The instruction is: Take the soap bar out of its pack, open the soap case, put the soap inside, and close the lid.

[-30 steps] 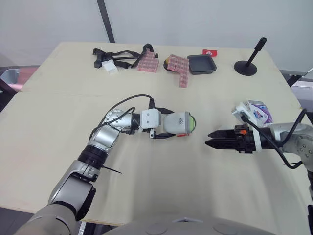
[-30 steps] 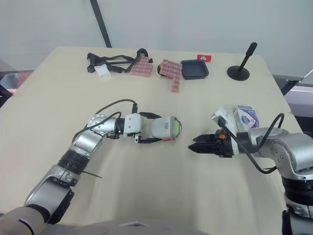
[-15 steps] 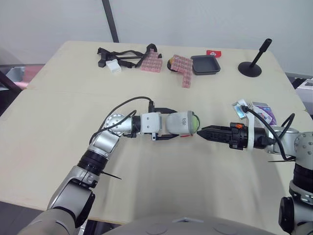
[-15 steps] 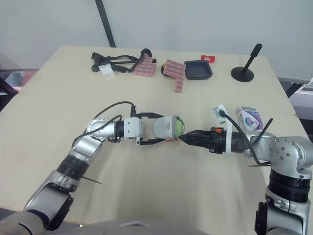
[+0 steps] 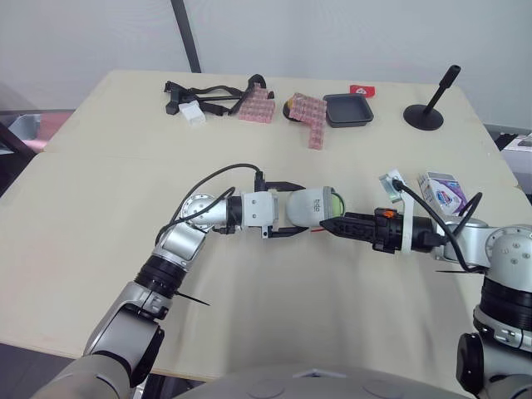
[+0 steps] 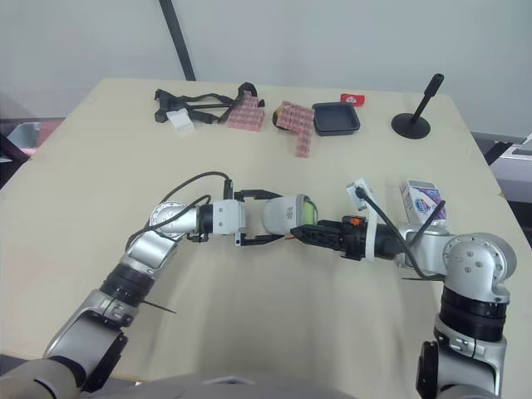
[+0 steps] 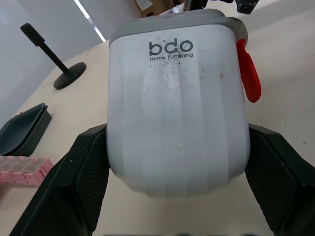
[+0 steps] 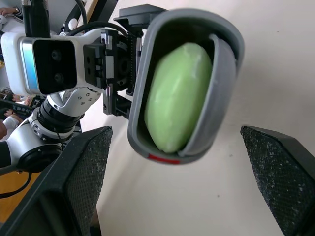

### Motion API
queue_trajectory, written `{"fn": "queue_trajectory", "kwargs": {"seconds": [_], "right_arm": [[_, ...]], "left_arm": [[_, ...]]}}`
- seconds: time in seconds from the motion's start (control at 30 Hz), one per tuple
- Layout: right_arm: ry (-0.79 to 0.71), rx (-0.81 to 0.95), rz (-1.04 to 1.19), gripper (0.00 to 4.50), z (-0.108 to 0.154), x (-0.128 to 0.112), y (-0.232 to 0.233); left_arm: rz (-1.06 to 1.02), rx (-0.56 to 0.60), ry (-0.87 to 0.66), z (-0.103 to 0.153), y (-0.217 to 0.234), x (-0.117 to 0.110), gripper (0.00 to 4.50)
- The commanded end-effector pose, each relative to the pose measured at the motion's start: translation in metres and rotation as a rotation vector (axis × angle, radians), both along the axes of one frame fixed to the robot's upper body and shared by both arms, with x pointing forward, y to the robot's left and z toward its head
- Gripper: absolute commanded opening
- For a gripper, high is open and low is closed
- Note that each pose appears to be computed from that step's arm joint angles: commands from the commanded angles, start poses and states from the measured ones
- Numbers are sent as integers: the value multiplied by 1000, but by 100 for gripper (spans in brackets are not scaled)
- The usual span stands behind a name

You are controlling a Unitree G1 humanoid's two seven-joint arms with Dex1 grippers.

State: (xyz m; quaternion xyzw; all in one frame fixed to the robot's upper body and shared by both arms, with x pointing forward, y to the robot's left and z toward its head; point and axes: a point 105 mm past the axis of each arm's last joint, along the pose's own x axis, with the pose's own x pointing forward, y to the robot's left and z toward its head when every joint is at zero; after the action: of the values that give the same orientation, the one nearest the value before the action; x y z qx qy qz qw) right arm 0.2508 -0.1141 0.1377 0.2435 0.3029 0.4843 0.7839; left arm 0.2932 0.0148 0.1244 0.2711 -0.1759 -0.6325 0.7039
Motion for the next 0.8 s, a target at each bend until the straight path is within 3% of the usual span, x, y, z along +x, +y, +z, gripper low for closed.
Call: {"fn": "queue_trajectory", "kwargs": {"seconds": [0.03, 0.8], "right_arm": [[-16, 30, 40, 449, 8, -3, 8], [-25, -47, 65, 449, 3, 0, 15]], "left_arm": [[-43, -16, -64, 9, -5, -8, 343], [-63, -12, -58, 9, -10, -9, 343]]}}
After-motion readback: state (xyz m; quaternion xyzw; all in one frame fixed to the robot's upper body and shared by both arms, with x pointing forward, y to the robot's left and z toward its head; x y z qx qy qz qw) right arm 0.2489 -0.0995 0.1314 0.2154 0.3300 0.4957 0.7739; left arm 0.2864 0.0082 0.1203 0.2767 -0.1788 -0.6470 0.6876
